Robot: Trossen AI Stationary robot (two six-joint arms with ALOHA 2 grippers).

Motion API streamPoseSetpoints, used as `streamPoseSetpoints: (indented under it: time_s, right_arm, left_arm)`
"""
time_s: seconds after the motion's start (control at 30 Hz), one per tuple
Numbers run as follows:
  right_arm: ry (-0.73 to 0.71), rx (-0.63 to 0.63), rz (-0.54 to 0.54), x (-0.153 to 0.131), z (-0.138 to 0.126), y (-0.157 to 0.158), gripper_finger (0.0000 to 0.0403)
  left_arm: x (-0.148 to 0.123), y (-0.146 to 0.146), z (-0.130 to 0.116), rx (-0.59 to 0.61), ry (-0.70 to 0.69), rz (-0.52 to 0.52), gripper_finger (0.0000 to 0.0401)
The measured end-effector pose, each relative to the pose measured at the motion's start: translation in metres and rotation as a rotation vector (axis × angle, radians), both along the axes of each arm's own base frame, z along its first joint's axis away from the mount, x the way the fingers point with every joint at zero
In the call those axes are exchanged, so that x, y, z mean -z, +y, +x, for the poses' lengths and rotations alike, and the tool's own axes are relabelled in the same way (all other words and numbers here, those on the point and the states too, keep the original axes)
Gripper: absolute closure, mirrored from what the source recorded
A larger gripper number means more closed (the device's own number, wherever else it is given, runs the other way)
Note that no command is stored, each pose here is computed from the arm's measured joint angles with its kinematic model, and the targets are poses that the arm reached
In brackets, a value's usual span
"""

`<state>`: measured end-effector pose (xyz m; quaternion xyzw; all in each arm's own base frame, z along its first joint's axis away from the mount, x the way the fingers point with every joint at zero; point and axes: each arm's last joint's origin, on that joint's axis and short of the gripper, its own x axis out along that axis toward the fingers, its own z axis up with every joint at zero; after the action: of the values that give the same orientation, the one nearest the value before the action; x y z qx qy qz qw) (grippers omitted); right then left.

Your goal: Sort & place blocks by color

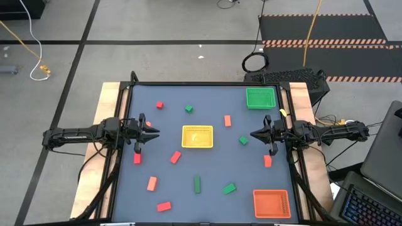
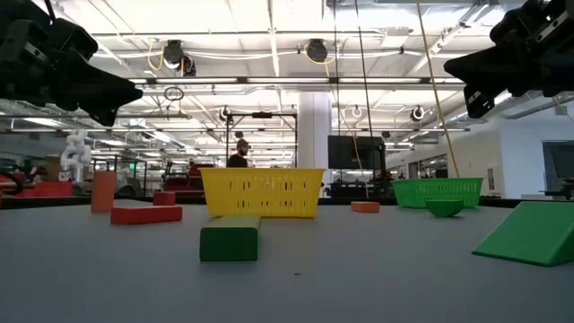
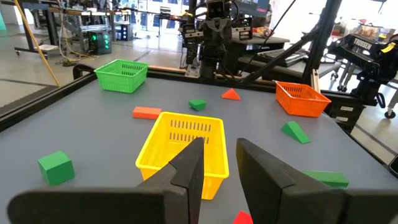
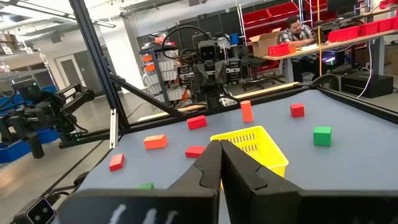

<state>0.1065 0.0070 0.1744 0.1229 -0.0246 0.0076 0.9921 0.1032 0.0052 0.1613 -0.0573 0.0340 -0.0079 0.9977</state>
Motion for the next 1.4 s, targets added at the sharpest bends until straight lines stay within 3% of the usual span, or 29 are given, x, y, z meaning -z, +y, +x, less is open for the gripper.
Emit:
streamPoseSetpoints:
  time_s: [0.9,0.97,1.07,1.2,1.4]
  right_arm:
    - [0.001,0.0,0.0,0.0,0.0,0.0,0.0401]
    - [0.0,-0.001,0.015,0.0,0.0,0.0,0.0401]
    - [-0.052,-0.004,0.078,-0.005,0.0,0.0,0.0401]
    - [-0.307,0.025,0.108,-0.029,-0.006,-0.002,0.0401]
    - [-0.705,0.147,0.195,-0.061,-0.027,-0.008,0.0401]
  left_arm:
    - [0.0,0.0,0.0,0.005,-0.002,-0.002,0.0304]
    - [-0.002,0.0,0.0,0.003,-0.019,-0.059,0.0304]
    - [-0.011,0.0,0.0,0.001,-0.106,-0.245,0.0304]
    - [-0.035,0.002,-0.004,-0.012,-0.363,-0.54,0.0304]
    - [-0.067,0.004,-0.022,0.027,-0.77,-0.653,0.0304]
